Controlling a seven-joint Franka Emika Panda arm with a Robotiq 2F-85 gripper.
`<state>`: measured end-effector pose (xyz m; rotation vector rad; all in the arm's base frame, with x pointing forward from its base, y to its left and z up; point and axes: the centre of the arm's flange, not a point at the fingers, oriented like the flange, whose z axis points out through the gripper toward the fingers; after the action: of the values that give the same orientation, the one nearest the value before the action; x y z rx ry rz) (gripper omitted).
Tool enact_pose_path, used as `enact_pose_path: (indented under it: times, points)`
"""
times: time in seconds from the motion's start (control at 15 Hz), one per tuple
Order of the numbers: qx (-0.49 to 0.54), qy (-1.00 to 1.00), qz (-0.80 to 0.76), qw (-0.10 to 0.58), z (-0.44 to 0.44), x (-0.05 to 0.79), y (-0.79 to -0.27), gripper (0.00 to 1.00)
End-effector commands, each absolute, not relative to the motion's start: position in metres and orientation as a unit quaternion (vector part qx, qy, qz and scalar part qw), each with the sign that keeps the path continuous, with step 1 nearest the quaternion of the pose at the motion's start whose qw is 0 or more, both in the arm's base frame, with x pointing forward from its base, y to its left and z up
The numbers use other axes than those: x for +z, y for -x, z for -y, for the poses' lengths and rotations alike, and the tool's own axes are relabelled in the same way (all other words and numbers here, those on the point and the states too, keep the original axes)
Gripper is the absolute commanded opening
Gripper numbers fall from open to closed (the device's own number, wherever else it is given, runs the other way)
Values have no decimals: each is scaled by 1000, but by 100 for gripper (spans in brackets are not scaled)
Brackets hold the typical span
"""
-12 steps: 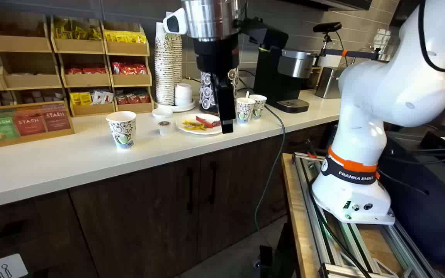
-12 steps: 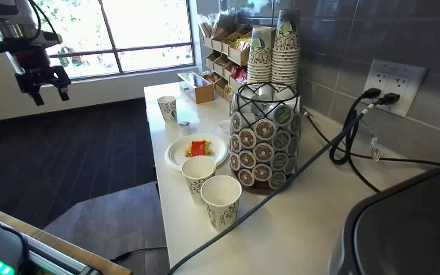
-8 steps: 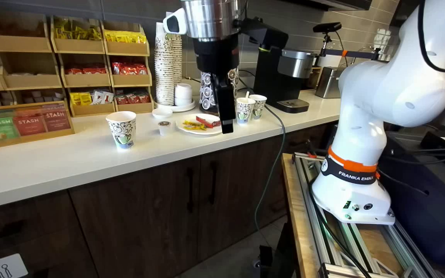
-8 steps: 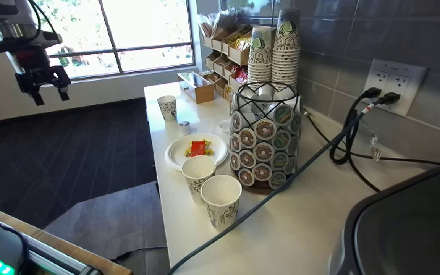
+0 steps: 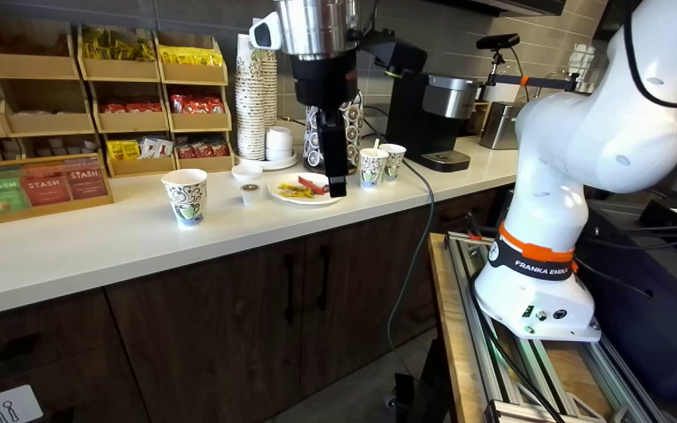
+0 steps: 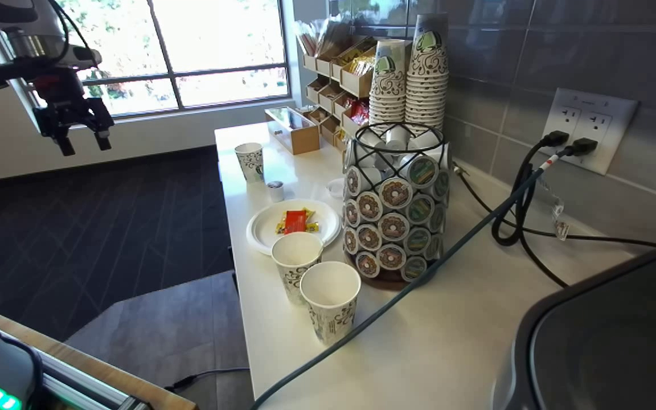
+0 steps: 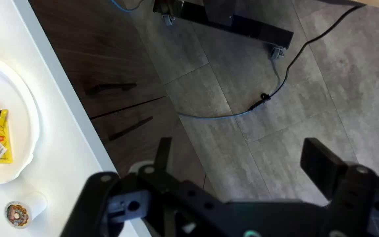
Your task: Pick up the coffee pod and put it on the coffee pod rack
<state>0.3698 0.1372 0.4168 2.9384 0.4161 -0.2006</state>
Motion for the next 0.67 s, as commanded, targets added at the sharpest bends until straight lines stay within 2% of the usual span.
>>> enact_pose_path:
  times: [0.0,0.33,0.6]
  points:
    - [-44,-994,-89,40,-70,397,-398,100]
    - [0,-1000,-13,0,52,367,-437,100]
    - [-2,-999,43,-11,110,347,-466,100]
